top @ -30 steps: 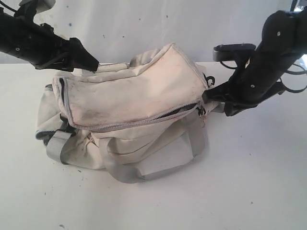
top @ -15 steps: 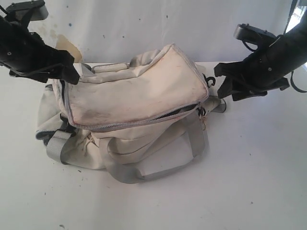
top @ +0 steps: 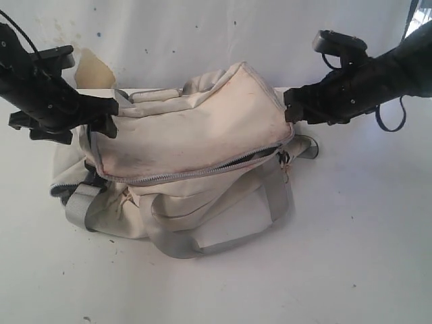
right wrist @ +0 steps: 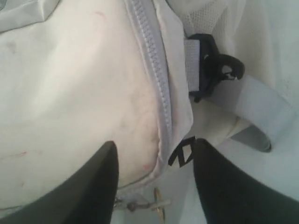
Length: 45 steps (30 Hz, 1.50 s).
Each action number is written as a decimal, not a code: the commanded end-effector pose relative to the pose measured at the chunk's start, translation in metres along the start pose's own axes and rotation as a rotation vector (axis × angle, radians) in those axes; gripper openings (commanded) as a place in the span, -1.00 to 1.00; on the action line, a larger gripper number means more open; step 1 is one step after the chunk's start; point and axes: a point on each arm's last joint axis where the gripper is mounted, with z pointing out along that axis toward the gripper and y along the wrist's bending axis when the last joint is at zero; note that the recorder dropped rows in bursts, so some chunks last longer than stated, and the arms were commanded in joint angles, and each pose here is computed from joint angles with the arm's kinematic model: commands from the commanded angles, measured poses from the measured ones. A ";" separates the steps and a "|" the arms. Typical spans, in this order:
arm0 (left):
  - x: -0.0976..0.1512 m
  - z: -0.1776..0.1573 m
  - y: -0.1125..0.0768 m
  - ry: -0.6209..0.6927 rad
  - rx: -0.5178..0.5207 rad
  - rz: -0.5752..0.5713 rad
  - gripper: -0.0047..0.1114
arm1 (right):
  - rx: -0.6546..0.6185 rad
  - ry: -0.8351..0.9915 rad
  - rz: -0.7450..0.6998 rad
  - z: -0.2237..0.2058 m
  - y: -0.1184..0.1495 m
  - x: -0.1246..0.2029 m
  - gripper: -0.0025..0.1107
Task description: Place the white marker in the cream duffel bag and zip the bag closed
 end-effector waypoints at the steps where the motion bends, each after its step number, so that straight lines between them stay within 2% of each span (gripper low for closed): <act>1: -0.002 0.008 0.001 -0.016 0.005 -0.022 0.72 | -0.001 -0.093 -0.037 0.018 -0.007 -0.003 -0.02; 6: 0.004 0.027 0.001 0.032 0.027 -0.076 0.71 | -0.047 -0.181 -0.081 0.042 -0.013 -0.001 -0.02; 8: 0.005 0.032 0.002 0.044 0.023 -0.076 0.63 | -0.079 -0.195 -0.067 0.050 -0.014 0.001 -0.07; 15: 0.005 0.037 0.004 0.033 0.020 -0.077 -0.24 | -0.078 -0.190 -0.059 0.056 -0.016 0.005 -0.49; 17: 0.005 0.037 0.004 0.035 0.020 -0.073 -0.53 | -0.086 -0.185 -0.045 0.056 -0.016 0.005 -0.66; 19: 0.005 0.037 0.004 0.039 0.020 -0.062 -0.86 | -0.093 -0.176 -0.010 0.056 -0.015 0.006 -0.92; 20: 0.005 0.037 0.004 0.039 0.019 -0.046 -0.91 | -0.095 -0.172 0.010 0.056 -0.015 0.006 -0.95; 25: -0.002 0.033 0.005 0.031 0.023 -0.023 -0.91 | -0.058 -0.135 -0.010 0.045 -0.015 0.004 -0.96; 36: -0.048 0.000 -0.002 -0.058 0.091 -0.051 -0.91 | 0.113 0.001 0.040 -0.010 -0.007 -0.002 -0.96; 45: -0.061 0.023 -0.011 -0.012 0.201 0.001 -0.91 | 0.181 0.181 0.104 -0.043 0.001 0.009 -0.96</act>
